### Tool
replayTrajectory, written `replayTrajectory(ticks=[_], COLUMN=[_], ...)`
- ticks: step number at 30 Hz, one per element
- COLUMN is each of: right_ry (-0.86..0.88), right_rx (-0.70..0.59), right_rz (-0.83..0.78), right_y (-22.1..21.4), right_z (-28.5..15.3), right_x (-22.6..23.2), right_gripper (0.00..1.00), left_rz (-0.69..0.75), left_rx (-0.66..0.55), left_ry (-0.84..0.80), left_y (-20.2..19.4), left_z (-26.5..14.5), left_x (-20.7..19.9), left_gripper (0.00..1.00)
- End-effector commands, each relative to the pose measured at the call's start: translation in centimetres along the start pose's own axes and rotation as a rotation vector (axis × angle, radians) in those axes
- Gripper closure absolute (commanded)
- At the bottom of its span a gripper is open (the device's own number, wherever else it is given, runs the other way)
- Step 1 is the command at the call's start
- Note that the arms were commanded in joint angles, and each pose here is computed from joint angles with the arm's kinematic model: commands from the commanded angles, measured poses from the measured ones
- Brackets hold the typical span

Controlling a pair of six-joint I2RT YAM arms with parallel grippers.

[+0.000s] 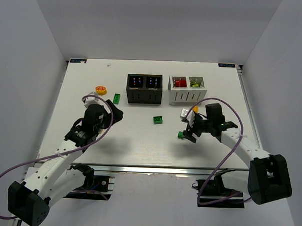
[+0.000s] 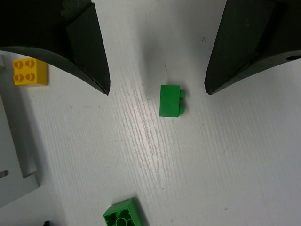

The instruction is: Sort the legos into containers by color

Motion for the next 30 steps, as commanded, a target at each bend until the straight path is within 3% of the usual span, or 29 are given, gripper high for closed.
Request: replayTrajectory(ticks=[1,30], right_ry=[-0.001,0.133], right_rx=[0.006,0.133], right_rz=[-0.023,-0.025], right_y=[0.0,-1.9], right_z=[0.4,4.5], right_x=[-0.7,-1.5], right_gripper=[0.14,0.31], left_rz=[-0.015,-0.007], left_rx=[-0.019,0.003], left_ry=[0.011,0.055], left_y=[0.3,0.8], left_z=[-0.2,-0.4], left_x=[0.2,0.4], left_gripper=[0.03,0.02])
Point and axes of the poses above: each gripper's point midway between its finger pads, its own z axis out along the fingers, its own x axis along the line the jaws close on, y = z × x, the point moved 5 cm from there along -z, back along the fingers, and after that the axes turned 14 degrees about z, right-handed, at the moved point
